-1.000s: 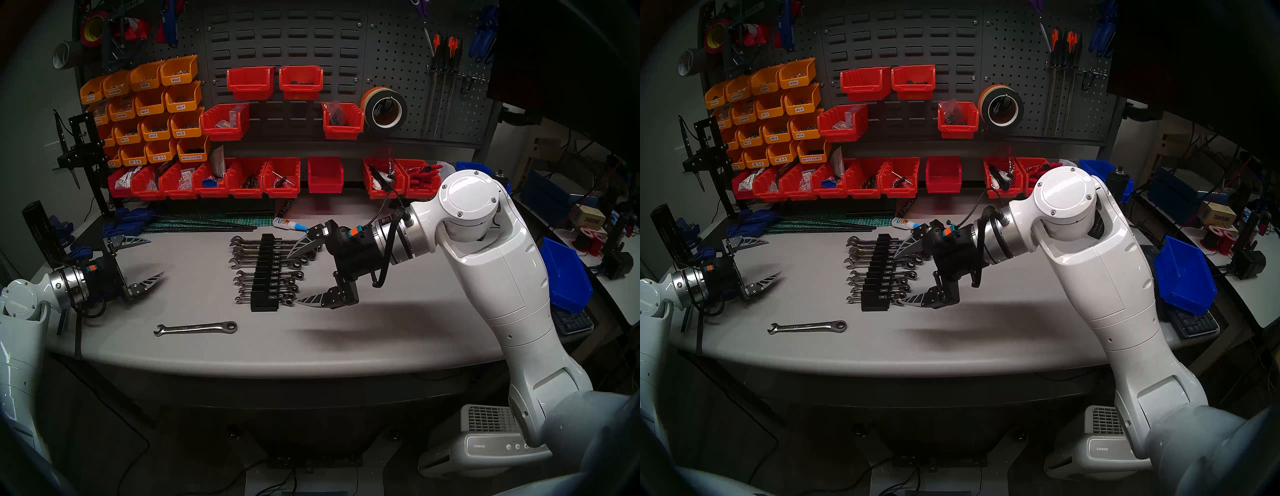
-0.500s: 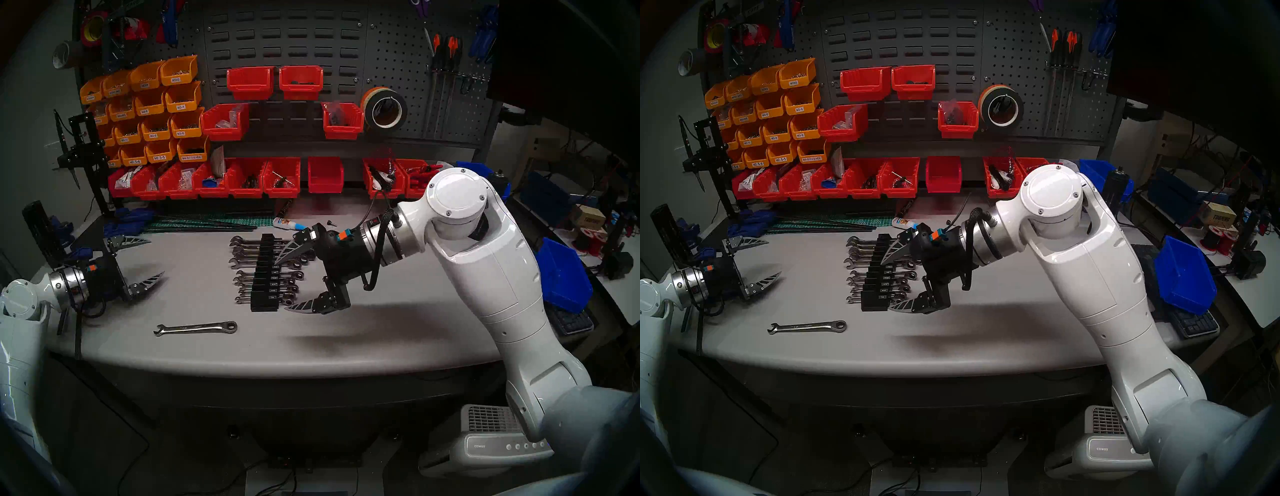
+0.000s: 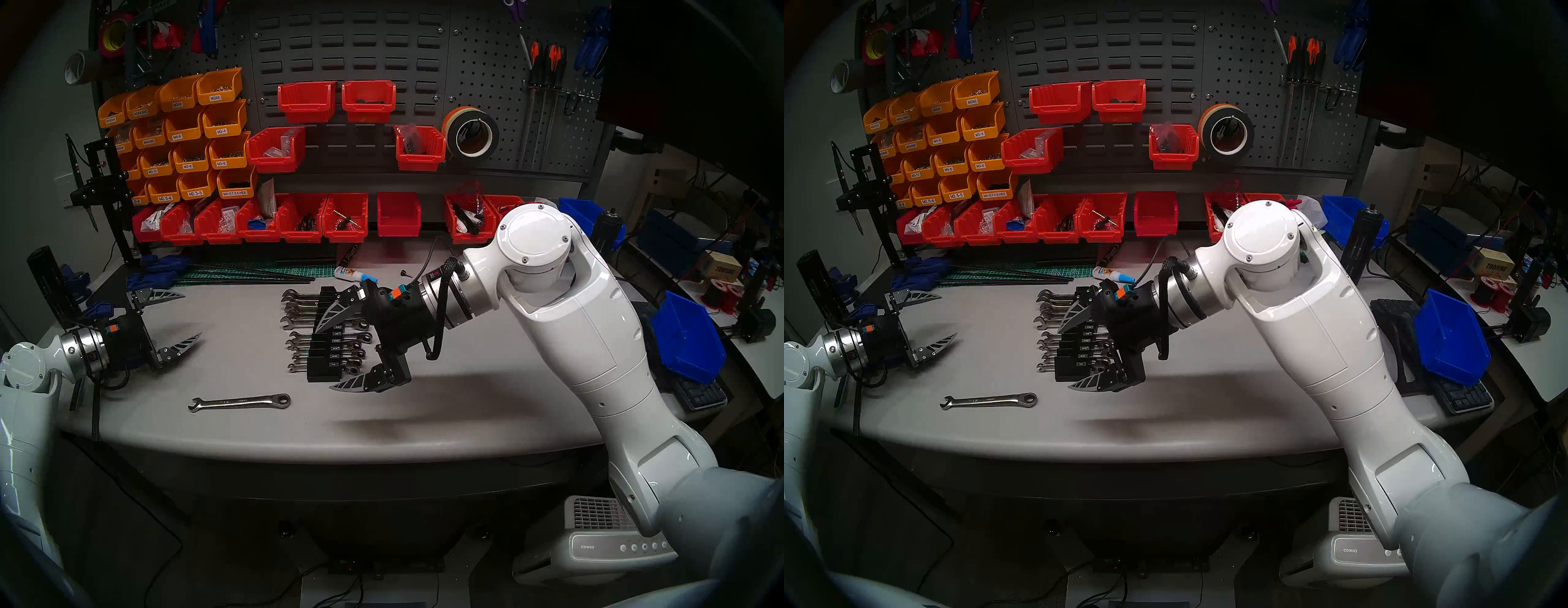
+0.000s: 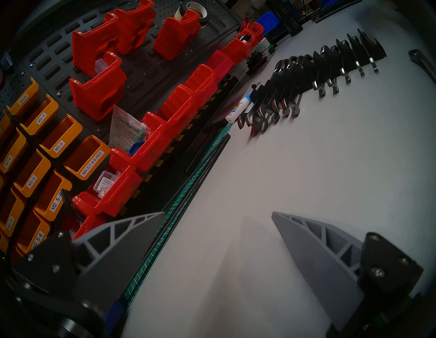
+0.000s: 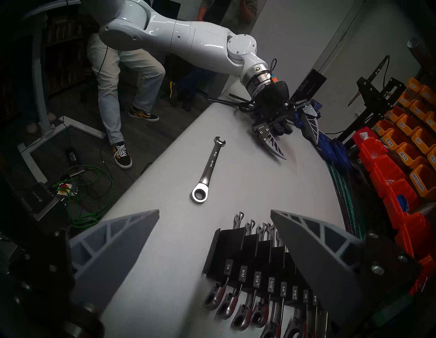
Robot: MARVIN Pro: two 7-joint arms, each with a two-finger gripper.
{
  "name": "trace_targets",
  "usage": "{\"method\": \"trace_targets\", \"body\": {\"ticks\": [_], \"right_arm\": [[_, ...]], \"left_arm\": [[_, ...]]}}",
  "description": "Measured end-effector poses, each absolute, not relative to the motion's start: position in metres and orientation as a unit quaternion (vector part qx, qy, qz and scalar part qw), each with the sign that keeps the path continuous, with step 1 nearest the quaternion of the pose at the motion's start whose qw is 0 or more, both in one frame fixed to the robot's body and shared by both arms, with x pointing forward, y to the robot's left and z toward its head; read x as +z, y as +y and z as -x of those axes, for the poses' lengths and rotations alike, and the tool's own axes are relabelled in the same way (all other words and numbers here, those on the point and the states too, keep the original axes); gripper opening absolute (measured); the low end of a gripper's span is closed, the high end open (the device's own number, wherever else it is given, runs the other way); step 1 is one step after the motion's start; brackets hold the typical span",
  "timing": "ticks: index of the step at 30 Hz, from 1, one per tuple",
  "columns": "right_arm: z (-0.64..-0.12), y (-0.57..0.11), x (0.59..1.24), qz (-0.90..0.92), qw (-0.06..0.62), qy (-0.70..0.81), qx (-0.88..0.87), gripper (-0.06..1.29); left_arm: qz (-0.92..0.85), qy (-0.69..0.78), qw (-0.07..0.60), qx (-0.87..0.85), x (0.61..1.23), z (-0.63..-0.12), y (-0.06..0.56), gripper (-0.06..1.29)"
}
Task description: Put the wrenches on the table into the correct slot in the case
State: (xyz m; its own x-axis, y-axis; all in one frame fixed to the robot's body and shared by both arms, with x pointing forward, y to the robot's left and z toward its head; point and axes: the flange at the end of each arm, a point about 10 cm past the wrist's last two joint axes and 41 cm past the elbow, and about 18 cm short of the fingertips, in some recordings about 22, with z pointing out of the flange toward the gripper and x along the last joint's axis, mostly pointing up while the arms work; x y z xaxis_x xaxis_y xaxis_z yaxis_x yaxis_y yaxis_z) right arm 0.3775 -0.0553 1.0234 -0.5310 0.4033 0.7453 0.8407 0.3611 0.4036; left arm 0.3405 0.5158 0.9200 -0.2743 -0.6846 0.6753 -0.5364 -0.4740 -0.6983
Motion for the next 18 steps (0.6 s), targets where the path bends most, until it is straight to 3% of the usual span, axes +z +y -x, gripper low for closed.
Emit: {"method": "trace_targets", "body": {"ticks": [18], "right_arm": [[-0.401, -0.037, 1.008, 0.419, 0.254, -0.777, -0.395, 1.24]], "left_arm": [[0.599, 0.509, 0.06, -0.615, 0.92, -0.341, 0.516, 1.24]]}}
